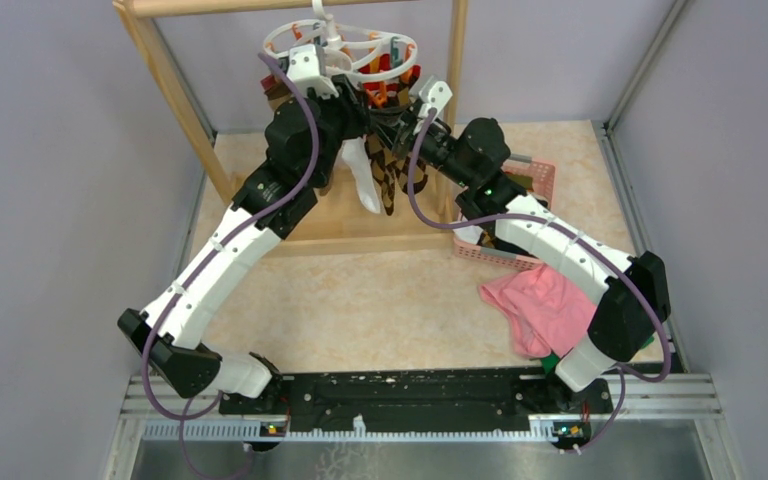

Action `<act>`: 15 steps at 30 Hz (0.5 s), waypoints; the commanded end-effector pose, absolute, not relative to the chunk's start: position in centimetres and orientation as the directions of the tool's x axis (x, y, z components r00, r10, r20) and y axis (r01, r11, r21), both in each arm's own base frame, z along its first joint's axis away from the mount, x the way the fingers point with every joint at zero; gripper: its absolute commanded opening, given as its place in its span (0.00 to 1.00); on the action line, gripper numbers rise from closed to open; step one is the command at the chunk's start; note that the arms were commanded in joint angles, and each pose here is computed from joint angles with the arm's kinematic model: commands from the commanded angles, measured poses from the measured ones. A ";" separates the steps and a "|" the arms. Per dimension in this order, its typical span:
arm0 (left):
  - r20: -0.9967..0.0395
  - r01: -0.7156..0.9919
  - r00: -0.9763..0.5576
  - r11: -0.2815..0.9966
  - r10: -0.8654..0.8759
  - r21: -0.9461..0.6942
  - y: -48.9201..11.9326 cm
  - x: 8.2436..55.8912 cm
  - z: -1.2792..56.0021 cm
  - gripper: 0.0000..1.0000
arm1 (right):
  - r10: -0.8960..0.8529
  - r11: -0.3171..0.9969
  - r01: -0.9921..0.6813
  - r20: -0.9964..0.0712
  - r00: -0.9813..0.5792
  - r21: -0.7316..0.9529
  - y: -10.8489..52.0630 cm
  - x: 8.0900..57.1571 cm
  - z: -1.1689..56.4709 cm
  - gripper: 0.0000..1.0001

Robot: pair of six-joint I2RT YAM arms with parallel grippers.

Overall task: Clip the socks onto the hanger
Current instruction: Clamp the sock onto the hanger.

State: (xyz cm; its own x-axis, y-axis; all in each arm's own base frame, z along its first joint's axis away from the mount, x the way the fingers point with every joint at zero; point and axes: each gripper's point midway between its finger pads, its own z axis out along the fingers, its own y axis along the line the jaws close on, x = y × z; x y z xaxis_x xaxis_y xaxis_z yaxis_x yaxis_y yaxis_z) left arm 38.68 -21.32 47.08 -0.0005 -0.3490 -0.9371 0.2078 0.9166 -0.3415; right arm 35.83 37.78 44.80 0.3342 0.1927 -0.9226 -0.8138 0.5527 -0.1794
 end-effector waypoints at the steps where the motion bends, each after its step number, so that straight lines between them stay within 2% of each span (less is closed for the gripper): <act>1: -0.920 0.242 0.052 0.899 -0.388 -0.365 -20.6 37.5 49.4 0.49 | 0.247 0.576 -0.792 -0.881 0.404 -0.201 36.8 35.4 48.2 0.00; 5: -0.918 0.244 0.057 0.897 -0.393 -0.369 -20.4 37.2 49.7 0.52 | 0.250 0.576 -0.793 -0.881 0.402 -0.199 36.8 35.3 48.2 0.00; 11: -0.909 0.279 0.069 0.883 -0.412 -0.379 -20.0 35.9 50.2 0.73 | 0.256 0.588 -0.787 -0.879 0.402 -0.189 36.2 35.0 47.7 0.00; 15: -0.903 0.321 0.073 0.868 -0.423 -0.380 -19.7 34.4 50.2 0.86 | 0.255 0.606 -0.776 -0.882 0.396 -0.173 35.4 34.9 47.1 0.25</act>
State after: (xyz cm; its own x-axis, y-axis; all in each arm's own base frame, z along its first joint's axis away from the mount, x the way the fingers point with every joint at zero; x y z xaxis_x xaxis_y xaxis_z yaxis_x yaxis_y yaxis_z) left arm 36.61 -20.46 47.51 0.0090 -0.3628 -0.9318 0.2474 0.9037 -0.3495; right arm 35.91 37.43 44.26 0.3371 0.2019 -0.9196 -0.8047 0.5688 -0.1701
